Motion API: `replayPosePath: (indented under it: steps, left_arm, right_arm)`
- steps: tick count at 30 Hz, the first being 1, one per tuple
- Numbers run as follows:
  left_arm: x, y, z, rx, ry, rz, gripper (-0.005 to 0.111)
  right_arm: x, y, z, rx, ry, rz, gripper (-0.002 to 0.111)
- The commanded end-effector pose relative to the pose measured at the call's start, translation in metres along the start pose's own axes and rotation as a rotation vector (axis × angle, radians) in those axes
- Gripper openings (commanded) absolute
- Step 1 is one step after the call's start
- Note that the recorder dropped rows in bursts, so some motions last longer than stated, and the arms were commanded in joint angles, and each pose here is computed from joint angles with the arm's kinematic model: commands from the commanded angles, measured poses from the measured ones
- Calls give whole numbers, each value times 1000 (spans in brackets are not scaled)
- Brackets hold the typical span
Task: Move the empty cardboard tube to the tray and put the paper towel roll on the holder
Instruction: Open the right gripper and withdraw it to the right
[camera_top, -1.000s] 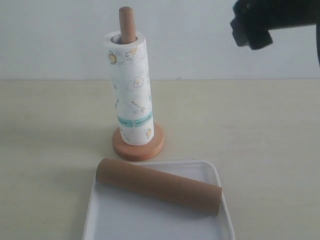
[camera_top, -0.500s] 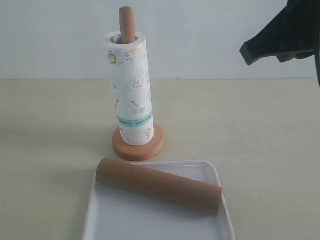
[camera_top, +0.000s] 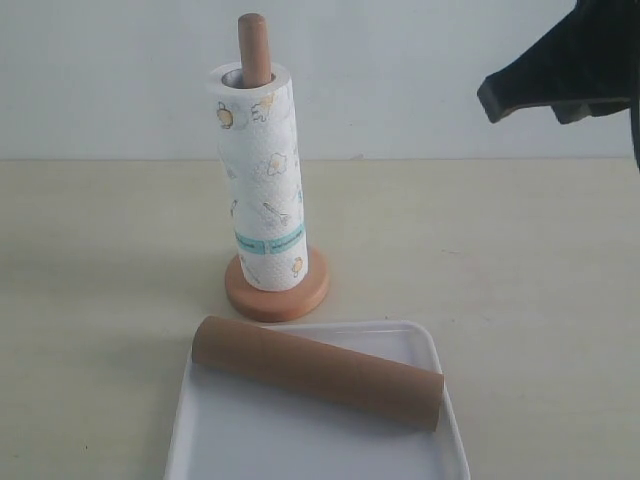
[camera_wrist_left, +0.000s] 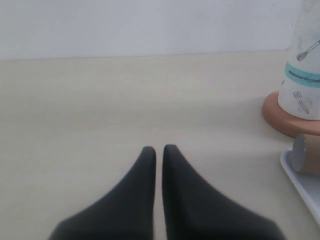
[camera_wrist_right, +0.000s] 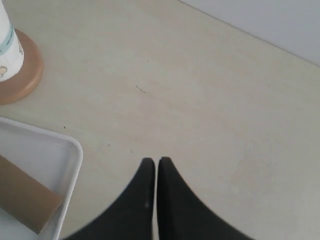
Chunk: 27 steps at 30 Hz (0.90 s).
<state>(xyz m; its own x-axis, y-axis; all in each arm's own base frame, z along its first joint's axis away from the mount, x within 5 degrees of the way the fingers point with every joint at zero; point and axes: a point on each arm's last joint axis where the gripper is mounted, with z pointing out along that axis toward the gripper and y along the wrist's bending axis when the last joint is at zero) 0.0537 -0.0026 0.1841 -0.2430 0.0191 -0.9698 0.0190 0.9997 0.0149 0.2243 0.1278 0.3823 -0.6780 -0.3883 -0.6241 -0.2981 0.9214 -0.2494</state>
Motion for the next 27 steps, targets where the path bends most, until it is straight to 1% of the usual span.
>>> replayPosePath:
  steps: [1, 2, 3, 6, 7, 9, 10, 11, 12, 14, 16, 18, 21, 23, 26, 27]
  left_arm:
    - [1, 0, 0, -4, 0, 7, 4]
    - [1, 0, 0, -4, 0, 7, 4]
    - [1, 0, 0, -4, 0, 7, 4]
    - [1, 0, 0, -4, 0, 7, 4]
    - [1, 0, 0, -4, 0, 7, 4]
    - [1, 0, 0, -4, 0, 7, 4]
    - [1, 0, 0, -4, 0, 7, 4]
    - [1, 0, 0, -4, 0, 7, 4]
    - [1, 0, 0, -4, 0, 7, 4]
    - [1, 0, 0, -4, 0, 7, 4]
    - [1, 0, 0, -4, 0, 7, 4]
    - [1, 0, 0, -4, 0, 7, 4]
    - [1, 0, 0, -4, 0, 7, 4]
    - [1, 0, 0, -4, 0, 7, 4]
    - [1, 0, 0, -4, 0, 7, 4]
    - [1, 0, 0, -4, 0, 7, 4]
  right_arm:
    - [-1, 2, 3, 3, 7, 139, 1]
    - [-1, 2, 3, 0, 9, 173, 1]
    - [1, 4, 6, -12, 6, 243, 1]
    - [7, 12, 20, -47, -19, 266, 1]
    - [12, 16, 27, -58, -16, 254, 1]
    - [41, 34, 62, -130, -28, 192, 1]
    - [47, 39, 70, -152, -35, 179, 1]
    - [64, 49, 86, -201, -43, 153, 1]
    - [71, 53, 93, -225, -50, 142, 1]
    - [98, 64, 111, -294, -71, 82, 1]
    - [119, 71, 119, -349, -85, 50, 1]
    - [136, 73, 122, -374, -69, 42, 1]
    - [141, 72, 119, -383, -78, 45, 1]
    - [135, 69, 108, -403, -145, 63, 1]
    - [121, 60, 77, -454, -323, 103, 1]
    - [120, 57, 69, -459, -355, 115, 1]
